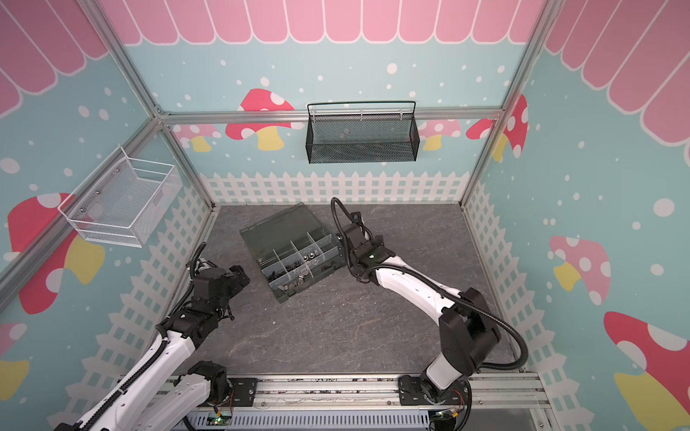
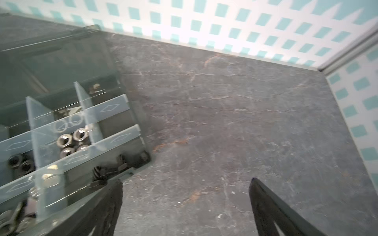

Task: Sort the screws and nuts into containers
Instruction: Place the nut into the container, then reset both arms

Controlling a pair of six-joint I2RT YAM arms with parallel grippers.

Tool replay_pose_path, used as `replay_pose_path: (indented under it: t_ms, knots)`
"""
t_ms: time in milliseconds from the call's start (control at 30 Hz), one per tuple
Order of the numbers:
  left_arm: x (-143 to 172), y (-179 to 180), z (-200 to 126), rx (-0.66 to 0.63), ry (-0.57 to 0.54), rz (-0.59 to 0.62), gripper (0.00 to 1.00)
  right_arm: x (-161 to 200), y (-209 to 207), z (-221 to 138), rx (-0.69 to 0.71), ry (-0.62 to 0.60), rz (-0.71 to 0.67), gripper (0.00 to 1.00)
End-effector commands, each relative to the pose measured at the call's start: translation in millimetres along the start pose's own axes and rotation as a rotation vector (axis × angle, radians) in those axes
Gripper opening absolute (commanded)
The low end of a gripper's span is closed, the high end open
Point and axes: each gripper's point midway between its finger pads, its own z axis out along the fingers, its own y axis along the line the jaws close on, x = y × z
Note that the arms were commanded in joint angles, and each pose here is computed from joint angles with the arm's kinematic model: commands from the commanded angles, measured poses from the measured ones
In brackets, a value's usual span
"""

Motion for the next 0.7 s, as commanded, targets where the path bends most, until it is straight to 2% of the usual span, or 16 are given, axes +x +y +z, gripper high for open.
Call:
replay_pose_path:
  t_ms: [0,200,433,667]
  knots:
    - [-29.7,3.3,-4.3,-0.023,-0.153,0.061,1.0,2.0,-50.7,-8.7,0.131,-0.057,0.113,0.97]
    - [-47.0,12.0,-4.5,-0.06,-0.318,0.13,1.0,30.0,-126.9,-19.9,0.247,-0.134,0.226,0.97]
    - [-42.2,19.4,8.2,-0.067,-0.428,0.226,1.0,56.1,-173.8,-39.0,0.331,-0.328,0.225,0.97]
    - [-29.9,22.7,37.5,0.009,-0.38,0.253,1.0,94.5,-200.6,-38.5,0.401,-0.414,0.185,0.97]
